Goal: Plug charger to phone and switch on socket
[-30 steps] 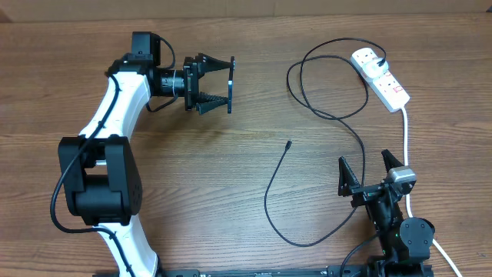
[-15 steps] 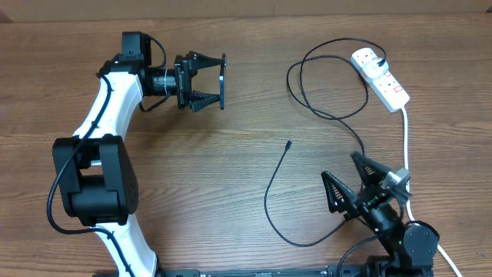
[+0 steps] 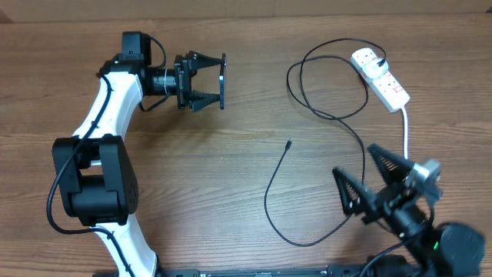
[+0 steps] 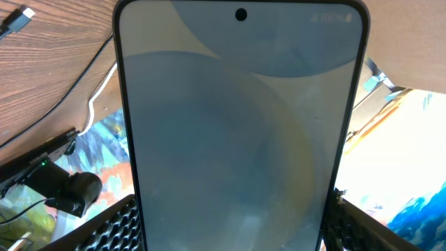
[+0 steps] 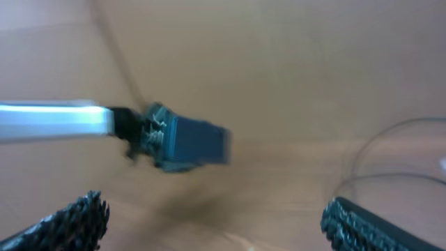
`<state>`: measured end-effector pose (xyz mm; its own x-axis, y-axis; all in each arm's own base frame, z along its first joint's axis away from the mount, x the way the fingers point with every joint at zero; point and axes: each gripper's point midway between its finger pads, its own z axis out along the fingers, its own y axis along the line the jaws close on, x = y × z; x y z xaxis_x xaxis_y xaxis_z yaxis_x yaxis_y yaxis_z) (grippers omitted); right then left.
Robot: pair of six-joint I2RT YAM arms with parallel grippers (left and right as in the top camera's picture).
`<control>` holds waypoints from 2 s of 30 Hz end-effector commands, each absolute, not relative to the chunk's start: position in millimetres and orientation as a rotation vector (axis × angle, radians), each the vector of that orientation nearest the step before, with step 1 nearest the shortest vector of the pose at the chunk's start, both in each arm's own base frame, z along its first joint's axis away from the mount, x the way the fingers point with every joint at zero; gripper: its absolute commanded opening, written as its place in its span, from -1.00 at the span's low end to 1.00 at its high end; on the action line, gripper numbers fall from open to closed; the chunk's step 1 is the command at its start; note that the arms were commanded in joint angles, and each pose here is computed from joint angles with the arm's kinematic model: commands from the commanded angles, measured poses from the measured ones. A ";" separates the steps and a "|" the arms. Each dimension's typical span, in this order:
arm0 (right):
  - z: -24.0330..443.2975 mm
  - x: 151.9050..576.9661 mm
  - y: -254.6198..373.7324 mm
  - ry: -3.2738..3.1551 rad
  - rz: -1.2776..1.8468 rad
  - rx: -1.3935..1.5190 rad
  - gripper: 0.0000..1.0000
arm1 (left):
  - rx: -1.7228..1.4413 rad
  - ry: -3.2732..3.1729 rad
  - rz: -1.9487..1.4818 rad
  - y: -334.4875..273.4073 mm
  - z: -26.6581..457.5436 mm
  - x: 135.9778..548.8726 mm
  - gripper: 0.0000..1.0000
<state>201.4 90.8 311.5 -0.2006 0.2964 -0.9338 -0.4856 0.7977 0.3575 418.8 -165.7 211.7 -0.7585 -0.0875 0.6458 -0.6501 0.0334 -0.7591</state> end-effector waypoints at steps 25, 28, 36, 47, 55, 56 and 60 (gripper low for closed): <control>263.6 322.5 190.4 2.265 0.460 -0.040 1.00 | 0.810 -2.014 1.676 -176.9 196.0 425.1 0.42; 277.2 324.4 221.4 2.191 0.548 -0.077 1.00 | 0.830 -2.050 1.633 -183.3 189.0 424.5 0.43; 253.7 345.3 259.1 2.180 0.550 -0.047 0.88 | 0.799 -2.073 1.596 -200.3 185.5 417.8 0.43; 244.9 353.2 266.4 2.176 0.548 0.008 0.55 | 0.874 -2.134 1.516 -202.8 171.6 420.6 0.43; 218.1 360.5 274.2 2.226 0.516 0.001 0.36 | 0.881 -2.182 1.474 -209.3 164.3 419.3 0.44; 218.1 360.9 274.6 2.224 0.517 0.001 0.33 | 0.883 -2.187 1.470 -209.7 163.5 419.2 0.44; 217.7 365.2 268.8 2.211 0.474 0.025 0.26 | 0.884 -2.194 1.464 -210.5 162.5 419.1 0.44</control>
<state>359.9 270.7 205.0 -0.6726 0.1565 -0.7233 -0.1604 0.9233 0.3490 416.0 -206.4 154.7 -0.7328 -0.3131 0.6042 -0.6788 0.2743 -0.6812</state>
